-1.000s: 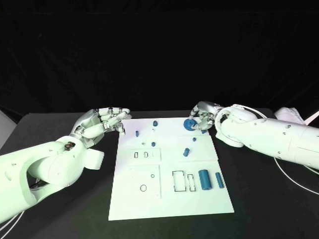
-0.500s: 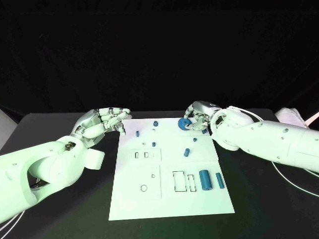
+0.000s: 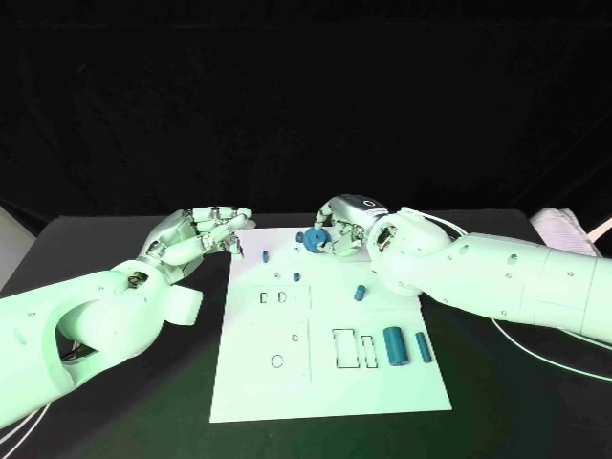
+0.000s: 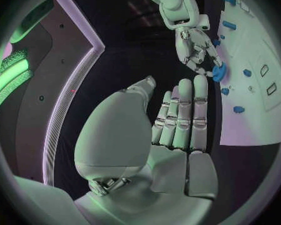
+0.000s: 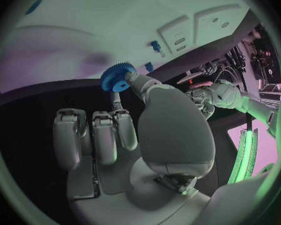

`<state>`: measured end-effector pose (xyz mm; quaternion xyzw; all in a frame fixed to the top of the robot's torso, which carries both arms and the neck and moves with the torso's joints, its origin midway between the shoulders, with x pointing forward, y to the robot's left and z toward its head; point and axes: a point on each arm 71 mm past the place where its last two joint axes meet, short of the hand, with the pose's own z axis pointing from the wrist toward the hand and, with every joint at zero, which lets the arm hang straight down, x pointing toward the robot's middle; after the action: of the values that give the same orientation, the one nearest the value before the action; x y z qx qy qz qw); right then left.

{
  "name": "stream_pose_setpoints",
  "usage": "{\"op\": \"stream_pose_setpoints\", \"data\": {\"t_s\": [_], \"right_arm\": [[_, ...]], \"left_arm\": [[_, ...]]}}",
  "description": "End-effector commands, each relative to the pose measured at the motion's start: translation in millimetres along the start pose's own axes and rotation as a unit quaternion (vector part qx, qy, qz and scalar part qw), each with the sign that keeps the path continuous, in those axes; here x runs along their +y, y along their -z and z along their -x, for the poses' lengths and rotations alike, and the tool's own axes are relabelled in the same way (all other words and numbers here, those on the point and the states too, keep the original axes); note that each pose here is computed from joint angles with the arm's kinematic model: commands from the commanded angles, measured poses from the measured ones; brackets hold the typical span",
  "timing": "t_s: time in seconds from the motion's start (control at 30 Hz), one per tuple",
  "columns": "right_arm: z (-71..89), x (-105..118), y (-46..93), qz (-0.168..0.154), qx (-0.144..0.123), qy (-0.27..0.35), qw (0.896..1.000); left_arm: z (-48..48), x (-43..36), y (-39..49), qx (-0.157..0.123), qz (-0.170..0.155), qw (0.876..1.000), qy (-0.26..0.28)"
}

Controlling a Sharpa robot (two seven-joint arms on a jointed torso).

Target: Assemble the parts on the task board

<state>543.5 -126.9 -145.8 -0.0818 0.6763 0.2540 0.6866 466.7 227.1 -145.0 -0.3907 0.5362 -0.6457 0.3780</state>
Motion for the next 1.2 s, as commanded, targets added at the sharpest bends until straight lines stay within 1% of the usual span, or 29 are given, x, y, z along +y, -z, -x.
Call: {"op": "stream_pose_setpoints", "data": {"t_s": [0.03, 0.33, 0.57, 1.2], "right_arm": [[-0.2, 6.7, -3.5, 0.009, -0.014, 0.025, 1.000], [-13.5, 20.7, -12.3, 0.017, -0.008, 0.029, 0.999], [-23.4, 25.6, -14.5, 0.019, 0.002, 0.028, 0.999], [-27.5, 27.1, -19.1, 0.014, 0.004, 0.036, 0.999]], "left_arm": [[-3.4, -1.1, -0.5, 0.008, -0.004, 1.000, 0.002], [-5.1, -1.2, -0.6, 0.010, -0.004, 1.000, 0.003], [-5.7, -1.0, -0.9, 0.011, -0.004, 1.000, 0.003], [-5.9, -0.7, -1.4, 0.011, -0.003, 1.000, 0.004]]}}
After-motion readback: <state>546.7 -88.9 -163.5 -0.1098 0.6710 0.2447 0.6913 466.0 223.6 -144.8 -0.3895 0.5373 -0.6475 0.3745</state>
